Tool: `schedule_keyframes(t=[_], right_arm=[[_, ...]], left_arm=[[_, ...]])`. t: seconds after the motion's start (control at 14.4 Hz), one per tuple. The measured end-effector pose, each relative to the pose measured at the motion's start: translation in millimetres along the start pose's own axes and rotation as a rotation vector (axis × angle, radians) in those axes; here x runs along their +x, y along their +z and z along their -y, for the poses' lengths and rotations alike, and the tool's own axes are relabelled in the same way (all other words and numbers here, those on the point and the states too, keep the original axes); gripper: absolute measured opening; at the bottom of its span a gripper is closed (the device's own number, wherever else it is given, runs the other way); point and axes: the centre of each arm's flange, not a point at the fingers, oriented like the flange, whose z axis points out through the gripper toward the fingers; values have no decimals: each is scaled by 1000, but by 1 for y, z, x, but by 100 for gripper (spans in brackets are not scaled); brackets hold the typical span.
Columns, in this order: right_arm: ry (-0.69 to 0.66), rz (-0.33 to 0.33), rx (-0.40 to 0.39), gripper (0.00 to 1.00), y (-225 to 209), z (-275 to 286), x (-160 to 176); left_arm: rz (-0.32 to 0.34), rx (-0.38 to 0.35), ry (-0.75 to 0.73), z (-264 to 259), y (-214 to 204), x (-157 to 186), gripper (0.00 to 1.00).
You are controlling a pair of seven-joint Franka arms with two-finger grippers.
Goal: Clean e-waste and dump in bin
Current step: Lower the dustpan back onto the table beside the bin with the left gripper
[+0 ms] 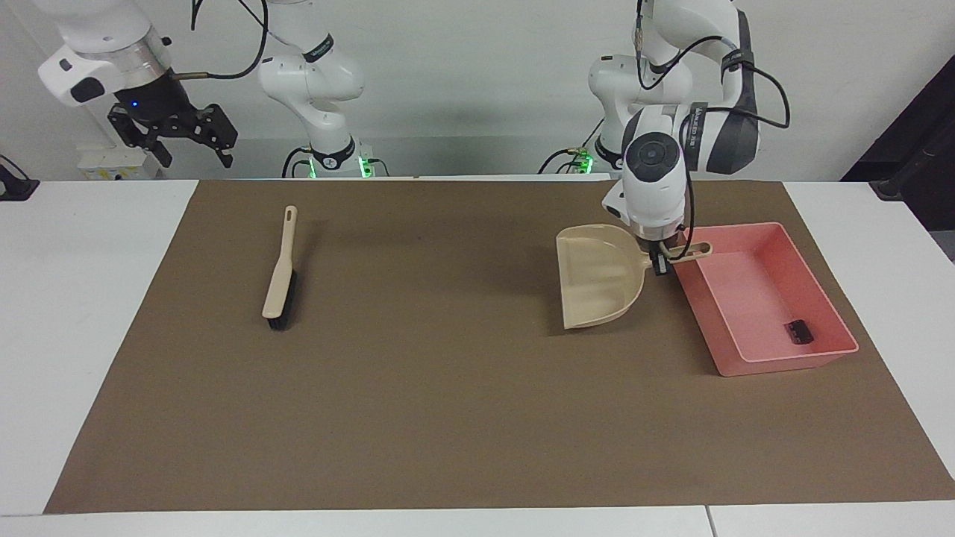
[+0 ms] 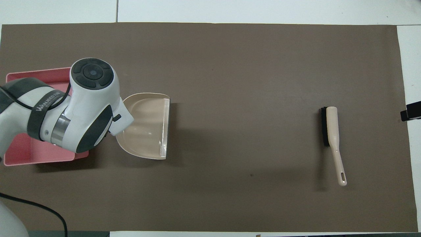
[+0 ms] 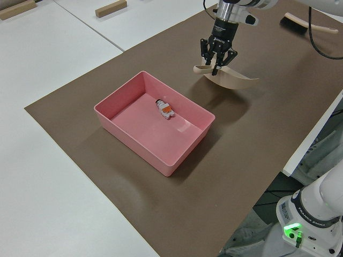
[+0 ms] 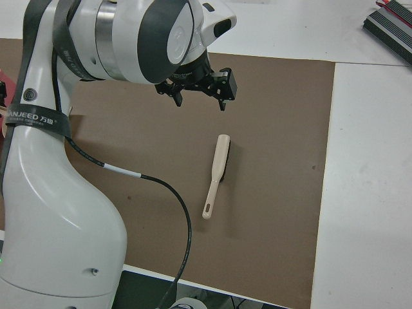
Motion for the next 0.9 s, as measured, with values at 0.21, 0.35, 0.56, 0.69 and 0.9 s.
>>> schedule_keyframes(t=[0.21,0.35,0.56,0.69,0.9], right_arm=[[5,33,-2,100,16,-3,12],[6,42,-5,100,25,-3,21],[11,47,-6,100,28,-6,23],[14,48,-6,100,29,-7,23],[16,48,-6,100,29,-9,23]], left_arm=[[-17,13,-9,6,12,27,33],[-22,17,-29,9,20,43,33],[-30,31,-41,11,27,59,33],[-40,40,-56,11,29,68,33],[-52,64,-58,10,33,80,33]])
